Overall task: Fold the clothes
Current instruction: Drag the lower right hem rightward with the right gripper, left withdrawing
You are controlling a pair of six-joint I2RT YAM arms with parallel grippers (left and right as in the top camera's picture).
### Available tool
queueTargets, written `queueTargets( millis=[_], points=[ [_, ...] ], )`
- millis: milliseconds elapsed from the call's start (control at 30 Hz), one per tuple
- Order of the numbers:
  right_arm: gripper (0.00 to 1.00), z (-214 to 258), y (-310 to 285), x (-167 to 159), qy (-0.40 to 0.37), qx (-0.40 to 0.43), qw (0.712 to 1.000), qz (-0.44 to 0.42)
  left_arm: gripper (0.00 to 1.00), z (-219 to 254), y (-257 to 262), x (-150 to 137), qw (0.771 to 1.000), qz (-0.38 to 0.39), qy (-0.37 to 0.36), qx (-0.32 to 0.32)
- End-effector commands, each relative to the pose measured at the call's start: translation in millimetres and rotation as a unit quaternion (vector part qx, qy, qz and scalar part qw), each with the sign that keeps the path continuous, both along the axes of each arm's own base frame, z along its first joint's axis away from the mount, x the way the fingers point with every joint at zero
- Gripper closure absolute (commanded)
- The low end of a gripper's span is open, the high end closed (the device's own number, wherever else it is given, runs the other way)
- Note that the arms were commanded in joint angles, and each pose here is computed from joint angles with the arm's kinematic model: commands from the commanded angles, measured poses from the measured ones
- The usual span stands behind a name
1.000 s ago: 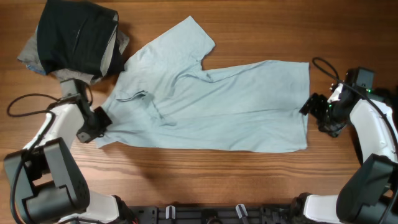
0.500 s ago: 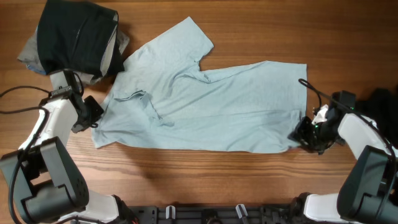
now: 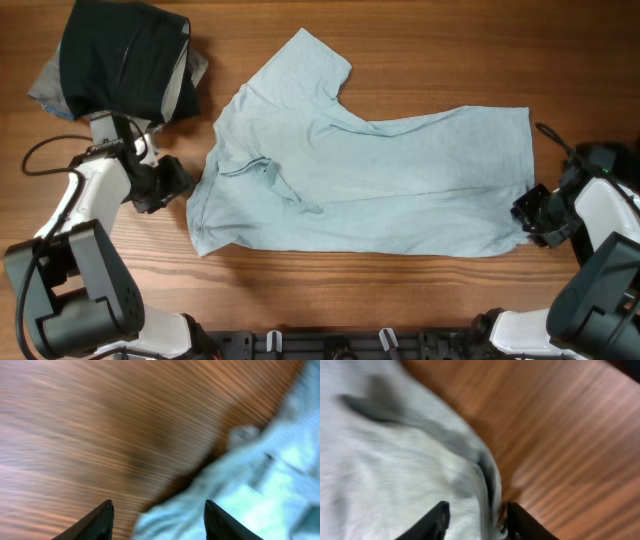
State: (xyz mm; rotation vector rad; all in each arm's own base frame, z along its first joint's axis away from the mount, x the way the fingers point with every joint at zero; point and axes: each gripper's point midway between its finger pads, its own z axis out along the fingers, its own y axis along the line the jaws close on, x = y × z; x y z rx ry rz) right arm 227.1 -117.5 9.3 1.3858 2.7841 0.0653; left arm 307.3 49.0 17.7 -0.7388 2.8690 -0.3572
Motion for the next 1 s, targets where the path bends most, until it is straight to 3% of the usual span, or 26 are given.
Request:
queueTargets(
  millis=[0,67,200,267,533,600,700,833,967],
  points=[
    [0.5,23.2,17.7,31.5,-0.08,0.051,0.992,0.086,0.41,21.5,-39.1,11.8,0.994,-0.087,-0.037,-0.062],
    [0.48,42.4,18.7,42.5,-0.117,0.048,0.988,0.089,0.44,36.4,-44.6,14.4,0.992,-0.11,-0.04,-0.056],
    [0.39,87.2,26.2,58.3,-0.196,0.046,0.974,0.1,0.41,39.2,-31.7,-1.5,0.994,-0.106,0.008,-0.009],
    [0.36,95.4,28.5,55.4,-0.204,0.043,0.973,0.103,0.41,27.3,-22.8,-13.1,0.995,-0.088,0.044,0.013],
    [0.34,94.5,29.5,52.3,-0.198,0.045,0.974,0.102,0.53,-16.1,-30.0,-47.0,0.991,-0.057,0.118,-0.011],
    [0.34,94.2,28.5,51.9,-0.196,0.042,0.974,0.101,0.64,-24.7,-30.6,-46.1,0.991,-0.059,0.117,-0.01],
    [0.34,94.0,28.4,51.8,-0.196,0.041,0.975,0.101,0.93,-35.2,-22.1,-41.7,0.992,-0.057,0.113,0.015],
    [0.34,94.0,27.4,52.4,-0.196,0.039,0.975,0.099,0.96,-37.7,15.4,-23.0,0.989,-0.013,0.092,0.113],
    [0.34,92.1,24.0,50.7,-0.189,0.031,0.977,0.097,0.96,-18.7,25.6,12.1,0.99,-0.002,0.043,0.131]
  ],
)
